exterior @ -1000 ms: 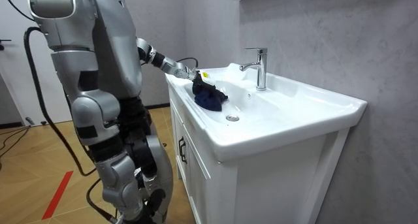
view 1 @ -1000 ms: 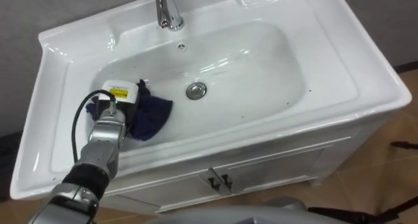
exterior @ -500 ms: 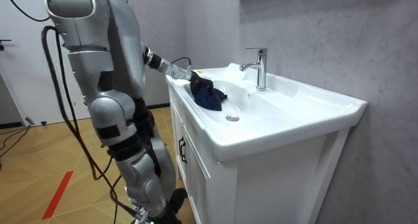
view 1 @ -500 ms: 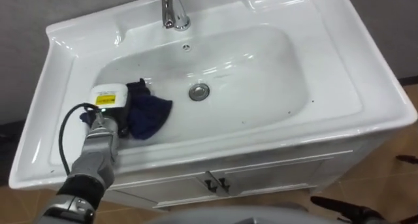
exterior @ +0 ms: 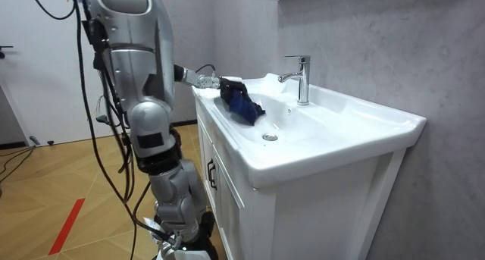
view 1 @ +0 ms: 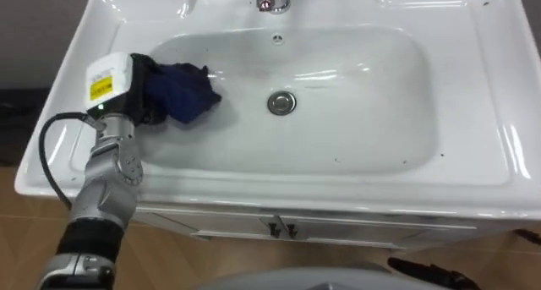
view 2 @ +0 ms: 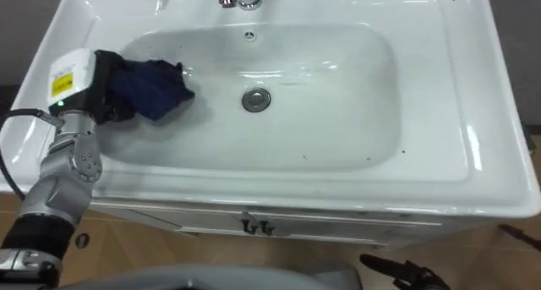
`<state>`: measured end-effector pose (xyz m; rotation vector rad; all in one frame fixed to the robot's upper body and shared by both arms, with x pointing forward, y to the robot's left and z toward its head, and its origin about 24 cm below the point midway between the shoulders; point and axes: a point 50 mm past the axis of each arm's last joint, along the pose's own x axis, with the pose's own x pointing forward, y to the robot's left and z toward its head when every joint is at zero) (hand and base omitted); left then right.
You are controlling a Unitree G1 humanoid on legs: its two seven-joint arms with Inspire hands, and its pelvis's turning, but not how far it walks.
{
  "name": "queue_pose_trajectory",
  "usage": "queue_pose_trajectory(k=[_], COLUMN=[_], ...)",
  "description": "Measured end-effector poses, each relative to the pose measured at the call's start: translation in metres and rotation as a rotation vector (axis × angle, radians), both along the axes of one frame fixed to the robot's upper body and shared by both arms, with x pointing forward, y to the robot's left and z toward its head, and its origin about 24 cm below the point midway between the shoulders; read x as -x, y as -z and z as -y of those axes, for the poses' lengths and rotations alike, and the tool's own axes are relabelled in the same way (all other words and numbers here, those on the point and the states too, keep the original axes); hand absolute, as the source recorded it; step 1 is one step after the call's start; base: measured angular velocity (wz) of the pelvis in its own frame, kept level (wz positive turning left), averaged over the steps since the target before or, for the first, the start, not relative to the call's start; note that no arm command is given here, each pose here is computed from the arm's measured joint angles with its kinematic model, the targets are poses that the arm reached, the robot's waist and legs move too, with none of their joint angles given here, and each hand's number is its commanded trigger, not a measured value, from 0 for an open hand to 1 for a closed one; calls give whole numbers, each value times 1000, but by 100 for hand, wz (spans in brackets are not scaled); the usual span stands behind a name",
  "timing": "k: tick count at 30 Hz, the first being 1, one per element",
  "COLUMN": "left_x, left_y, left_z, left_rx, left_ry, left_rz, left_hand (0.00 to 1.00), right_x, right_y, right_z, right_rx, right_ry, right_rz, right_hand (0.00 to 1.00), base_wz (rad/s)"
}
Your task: Wipe basin
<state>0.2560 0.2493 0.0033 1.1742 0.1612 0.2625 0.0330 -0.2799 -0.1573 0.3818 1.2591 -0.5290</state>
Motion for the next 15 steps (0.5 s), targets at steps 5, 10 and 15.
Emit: queue_pose_trajectory(k=[5, 10, 15], left_x=[-4, -6, 4], left_y=[-21, -39, -51], left_z=[-2, 3, 0], left_rx=[50, 78, 70], left_ry=[-22, -10, -15], left_rz=[163, 276, 377], left_hand=[100, 100, 100], right_x=[5, 10, 15], right_y=[1, 1, 1], right_z=[-1, -2, -3], right_rx=[-11, -19, -26], right_ry=[-21, -21, -40], right_rz=[-7, -14, -24], right_hand=[0, 0, 0], base_wz=[9, 1, 0])
